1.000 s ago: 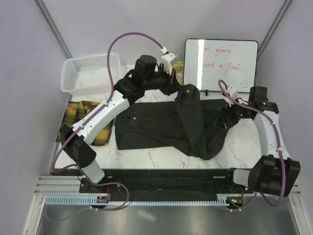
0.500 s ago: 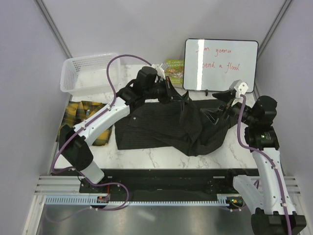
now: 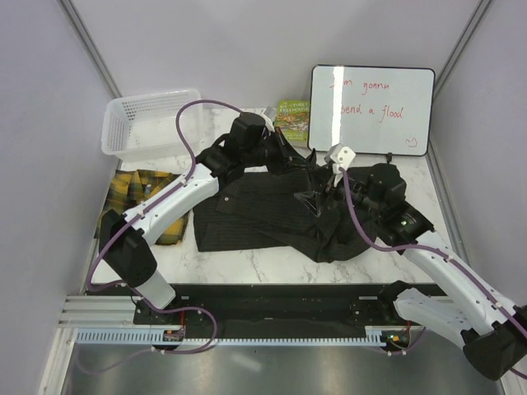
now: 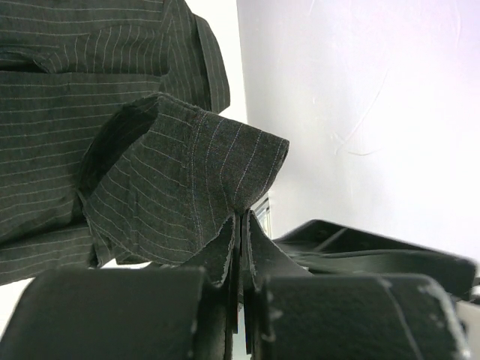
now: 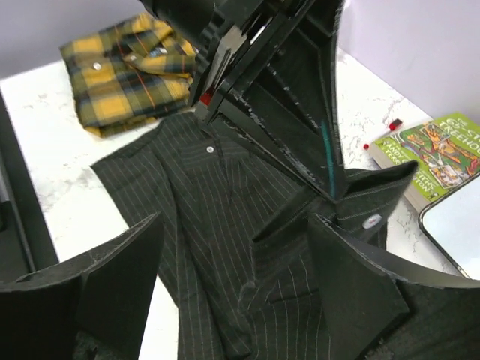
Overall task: Fold and stack the long sleeve shirts
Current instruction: Fold the shirt
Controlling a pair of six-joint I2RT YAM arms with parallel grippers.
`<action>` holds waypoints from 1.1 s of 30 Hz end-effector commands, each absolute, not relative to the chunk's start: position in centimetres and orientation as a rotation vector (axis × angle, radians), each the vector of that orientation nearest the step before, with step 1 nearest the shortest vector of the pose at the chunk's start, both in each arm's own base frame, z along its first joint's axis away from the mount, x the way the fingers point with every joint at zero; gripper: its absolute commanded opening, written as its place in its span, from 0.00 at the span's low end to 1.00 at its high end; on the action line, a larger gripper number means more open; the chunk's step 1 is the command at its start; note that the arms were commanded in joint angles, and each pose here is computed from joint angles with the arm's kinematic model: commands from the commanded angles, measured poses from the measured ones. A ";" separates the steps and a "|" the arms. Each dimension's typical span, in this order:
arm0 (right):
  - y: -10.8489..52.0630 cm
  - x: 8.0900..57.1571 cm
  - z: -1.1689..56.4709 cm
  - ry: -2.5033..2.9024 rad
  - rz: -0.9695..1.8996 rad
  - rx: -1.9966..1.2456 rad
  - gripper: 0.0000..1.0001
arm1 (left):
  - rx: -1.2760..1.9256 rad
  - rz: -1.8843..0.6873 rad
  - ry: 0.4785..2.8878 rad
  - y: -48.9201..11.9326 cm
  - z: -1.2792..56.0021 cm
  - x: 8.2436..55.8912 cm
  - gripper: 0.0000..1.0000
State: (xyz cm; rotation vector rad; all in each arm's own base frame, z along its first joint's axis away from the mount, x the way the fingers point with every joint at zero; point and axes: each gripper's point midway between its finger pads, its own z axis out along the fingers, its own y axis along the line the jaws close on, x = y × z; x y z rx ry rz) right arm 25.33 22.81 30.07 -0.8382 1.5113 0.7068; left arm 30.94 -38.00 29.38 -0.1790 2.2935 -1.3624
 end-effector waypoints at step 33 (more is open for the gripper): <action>23.3 18.6 29.4 1.418 0.808 -1.575 0.11 | 1.737 -0.609 0.654 -29.7 33.2 16.4 0.81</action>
